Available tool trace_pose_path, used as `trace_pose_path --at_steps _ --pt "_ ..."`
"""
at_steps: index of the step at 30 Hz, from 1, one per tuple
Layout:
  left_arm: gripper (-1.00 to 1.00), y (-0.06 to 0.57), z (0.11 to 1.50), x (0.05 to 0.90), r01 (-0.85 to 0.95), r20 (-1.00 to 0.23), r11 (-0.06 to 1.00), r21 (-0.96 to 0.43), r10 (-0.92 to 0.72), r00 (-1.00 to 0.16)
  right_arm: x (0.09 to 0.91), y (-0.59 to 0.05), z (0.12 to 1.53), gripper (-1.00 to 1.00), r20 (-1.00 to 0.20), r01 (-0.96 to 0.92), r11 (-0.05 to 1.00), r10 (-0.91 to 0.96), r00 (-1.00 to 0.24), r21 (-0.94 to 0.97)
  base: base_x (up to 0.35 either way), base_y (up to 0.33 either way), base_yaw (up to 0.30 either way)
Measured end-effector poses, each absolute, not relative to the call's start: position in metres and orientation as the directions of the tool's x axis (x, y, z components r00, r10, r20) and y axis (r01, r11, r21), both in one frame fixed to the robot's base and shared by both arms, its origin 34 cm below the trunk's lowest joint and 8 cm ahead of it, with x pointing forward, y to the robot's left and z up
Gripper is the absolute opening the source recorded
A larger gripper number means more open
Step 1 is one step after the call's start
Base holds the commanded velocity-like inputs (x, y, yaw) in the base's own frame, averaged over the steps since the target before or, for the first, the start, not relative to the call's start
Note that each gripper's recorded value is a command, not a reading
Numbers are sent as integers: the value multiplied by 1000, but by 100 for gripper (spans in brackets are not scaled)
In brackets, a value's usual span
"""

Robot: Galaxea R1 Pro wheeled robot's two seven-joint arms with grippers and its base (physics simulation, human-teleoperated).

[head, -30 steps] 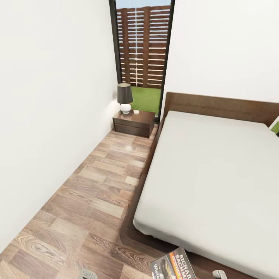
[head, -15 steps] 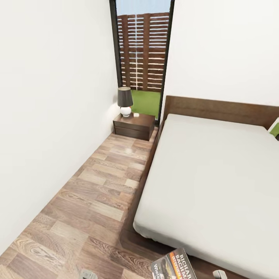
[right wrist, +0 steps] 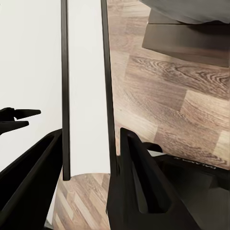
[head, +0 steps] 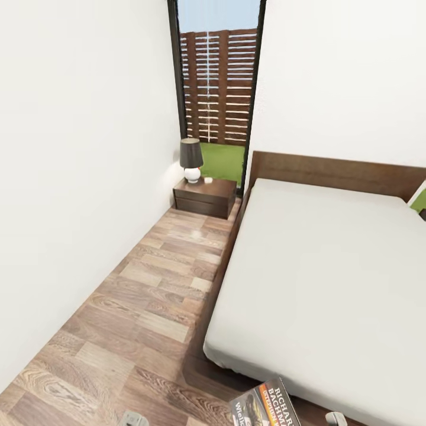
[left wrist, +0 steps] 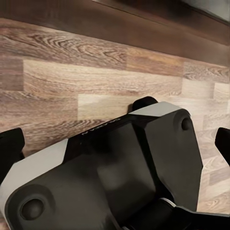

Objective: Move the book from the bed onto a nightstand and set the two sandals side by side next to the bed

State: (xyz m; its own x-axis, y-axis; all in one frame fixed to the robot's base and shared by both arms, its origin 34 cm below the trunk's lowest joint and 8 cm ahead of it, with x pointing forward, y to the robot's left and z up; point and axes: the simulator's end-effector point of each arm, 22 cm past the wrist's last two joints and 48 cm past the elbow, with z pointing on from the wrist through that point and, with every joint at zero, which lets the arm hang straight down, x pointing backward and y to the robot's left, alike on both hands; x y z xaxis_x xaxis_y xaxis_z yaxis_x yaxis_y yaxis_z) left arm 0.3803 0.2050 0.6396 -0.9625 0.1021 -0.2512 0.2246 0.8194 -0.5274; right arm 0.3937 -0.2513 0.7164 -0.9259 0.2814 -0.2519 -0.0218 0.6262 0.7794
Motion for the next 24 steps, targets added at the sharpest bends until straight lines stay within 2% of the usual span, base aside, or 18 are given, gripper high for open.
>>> trace_pose_path --at_steps 24 --pt "100 205 650 394 245 -289 819 -518 102 -952 404 -251 727 -100 -288 -52 626 281 -916 778 0 0 0"
